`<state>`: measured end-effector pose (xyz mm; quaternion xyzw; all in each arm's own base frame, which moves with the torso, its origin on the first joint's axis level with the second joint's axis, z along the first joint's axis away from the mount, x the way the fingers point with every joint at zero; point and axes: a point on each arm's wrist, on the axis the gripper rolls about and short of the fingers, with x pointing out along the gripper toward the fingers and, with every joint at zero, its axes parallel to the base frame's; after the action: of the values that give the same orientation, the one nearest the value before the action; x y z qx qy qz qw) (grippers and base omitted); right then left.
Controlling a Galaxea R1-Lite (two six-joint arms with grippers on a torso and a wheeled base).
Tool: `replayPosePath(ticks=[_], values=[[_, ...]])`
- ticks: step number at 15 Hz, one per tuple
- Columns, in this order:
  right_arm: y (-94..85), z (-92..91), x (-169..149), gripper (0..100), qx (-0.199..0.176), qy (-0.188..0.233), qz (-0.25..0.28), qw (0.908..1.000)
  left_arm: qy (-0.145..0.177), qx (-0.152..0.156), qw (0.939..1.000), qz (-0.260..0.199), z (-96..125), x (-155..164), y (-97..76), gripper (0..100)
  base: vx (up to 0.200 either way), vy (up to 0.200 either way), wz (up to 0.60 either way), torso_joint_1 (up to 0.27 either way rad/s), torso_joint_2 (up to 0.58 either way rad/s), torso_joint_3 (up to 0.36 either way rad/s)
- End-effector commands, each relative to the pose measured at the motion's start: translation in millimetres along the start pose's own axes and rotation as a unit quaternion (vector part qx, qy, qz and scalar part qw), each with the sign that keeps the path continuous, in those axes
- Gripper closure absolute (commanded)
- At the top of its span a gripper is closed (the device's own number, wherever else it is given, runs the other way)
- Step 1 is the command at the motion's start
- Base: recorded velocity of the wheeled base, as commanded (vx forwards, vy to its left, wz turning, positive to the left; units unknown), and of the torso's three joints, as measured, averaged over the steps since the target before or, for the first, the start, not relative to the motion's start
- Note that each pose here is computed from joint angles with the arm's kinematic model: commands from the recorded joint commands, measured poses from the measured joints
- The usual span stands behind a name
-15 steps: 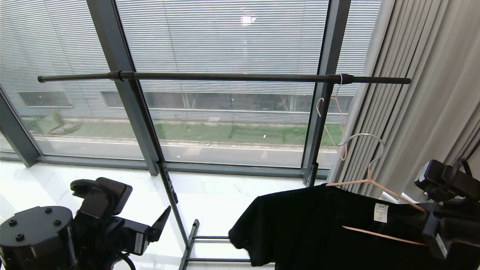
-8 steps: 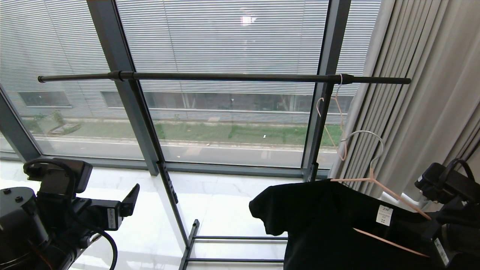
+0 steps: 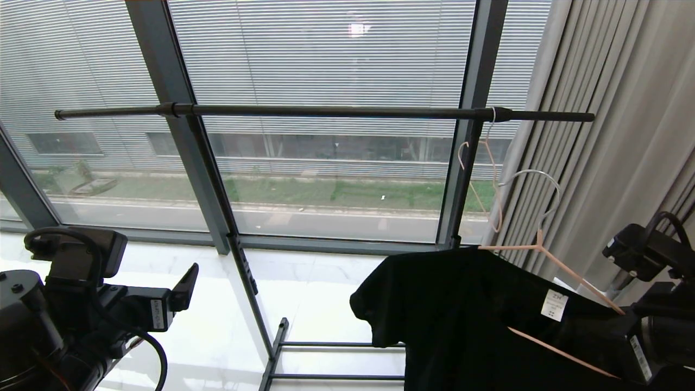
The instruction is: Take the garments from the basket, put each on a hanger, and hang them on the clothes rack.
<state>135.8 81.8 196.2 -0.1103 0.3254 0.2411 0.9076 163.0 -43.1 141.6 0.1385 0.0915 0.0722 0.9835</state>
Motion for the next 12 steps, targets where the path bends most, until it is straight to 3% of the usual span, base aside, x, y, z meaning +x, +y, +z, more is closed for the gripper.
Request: replayPosePath(ticks=[1, 6, 10, 12], values=[[12.7, 22.4, 14, 100, 0.027, 0.022, 0.007, 0.9993, -0.004, -0.002, 1.0, 0.001, 2, 1, 0.0, 0, 0.0, 0.0, 0.0, 0.0, 0.0, 0.0], [29.1, 68.5, 55, 100, 0.087, 0.018, -0.062, 0.9941, -0.006, -0.002, 1.0, 0.001, 4, 2, -0.3, 0, 0.0, 0.0, 0.0, 0.0, 0.0, 0.0], [31.6, 103.7, 79, 100, 0.136, -0.02, -0.13, 0.982, -0.009, 0.009, 0.9999, 0.001, 5, 2, -0.1, 0, 0.0, 0.0, 0.0, 0.0, 0.0, 0.0], [32.3, 113.0, 78, 100, 0.144, -0.037, -0.132, 0.98, -0.01, 0.019, 0.9998, 0.0, 5, 2, -0.4, 0, 0.1, 0.0, 0.0, 0.001, 0.0, 0.004]])
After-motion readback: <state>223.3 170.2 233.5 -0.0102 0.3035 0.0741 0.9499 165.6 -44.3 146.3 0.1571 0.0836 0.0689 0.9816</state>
